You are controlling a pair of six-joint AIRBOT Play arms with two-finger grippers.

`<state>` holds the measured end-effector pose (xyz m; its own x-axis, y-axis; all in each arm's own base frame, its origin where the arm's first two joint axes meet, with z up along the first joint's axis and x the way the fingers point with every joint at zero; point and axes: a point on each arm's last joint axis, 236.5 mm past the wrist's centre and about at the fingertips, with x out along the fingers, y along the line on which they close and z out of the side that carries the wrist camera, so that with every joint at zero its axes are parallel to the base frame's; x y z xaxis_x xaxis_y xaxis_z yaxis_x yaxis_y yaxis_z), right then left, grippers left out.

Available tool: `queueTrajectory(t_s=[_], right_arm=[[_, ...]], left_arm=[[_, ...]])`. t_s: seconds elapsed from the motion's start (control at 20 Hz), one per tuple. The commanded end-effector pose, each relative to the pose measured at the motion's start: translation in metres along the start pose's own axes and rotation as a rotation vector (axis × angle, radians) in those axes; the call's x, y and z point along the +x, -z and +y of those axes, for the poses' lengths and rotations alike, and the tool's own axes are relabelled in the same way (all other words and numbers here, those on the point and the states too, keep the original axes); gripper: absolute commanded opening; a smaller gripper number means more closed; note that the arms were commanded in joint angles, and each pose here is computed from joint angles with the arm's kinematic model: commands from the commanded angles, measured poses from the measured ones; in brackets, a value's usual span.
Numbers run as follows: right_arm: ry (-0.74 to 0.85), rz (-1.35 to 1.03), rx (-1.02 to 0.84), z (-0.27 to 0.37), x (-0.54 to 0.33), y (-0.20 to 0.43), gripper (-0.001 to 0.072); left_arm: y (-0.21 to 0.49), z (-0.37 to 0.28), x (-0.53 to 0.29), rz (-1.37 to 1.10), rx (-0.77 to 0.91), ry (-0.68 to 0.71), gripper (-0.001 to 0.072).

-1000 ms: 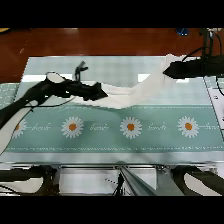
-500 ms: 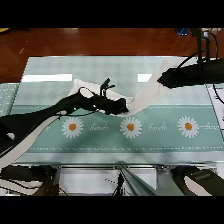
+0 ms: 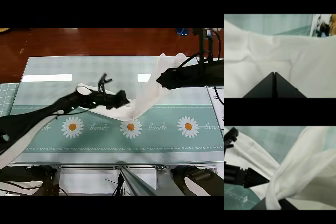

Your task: Fold the shirts.

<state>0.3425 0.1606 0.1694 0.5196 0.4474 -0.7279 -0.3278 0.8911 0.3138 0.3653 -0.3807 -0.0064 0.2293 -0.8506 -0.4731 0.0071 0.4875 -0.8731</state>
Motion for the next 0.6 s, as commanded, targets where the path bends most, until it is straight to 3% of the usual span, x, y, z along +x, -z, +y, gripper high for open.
queueTrajectory(t_s=[0.0, 0.25, 0.55], right_arm=[[-0.072, -0.123, 0.029, 0.019, -0.002, -0.029, 0.0028], [-0.143, -0.147, -0.04, 0.067, 0.033, -0.035, 0.0028], [-0.212, -0.197, -0.05, 0.119, 0.137, -0.038, 0.0029]], left_arm=[[-0.077, -0.014, -0.091, -0.204, 0.136, -0.018, 0.0022], [-0.147, -0.016, -0.251, -0.49, 0.183, -0.057, 0.0022], [-0.136, -0.019, -0.325, -0.529, 0.199, -0.053, 0.0023]])
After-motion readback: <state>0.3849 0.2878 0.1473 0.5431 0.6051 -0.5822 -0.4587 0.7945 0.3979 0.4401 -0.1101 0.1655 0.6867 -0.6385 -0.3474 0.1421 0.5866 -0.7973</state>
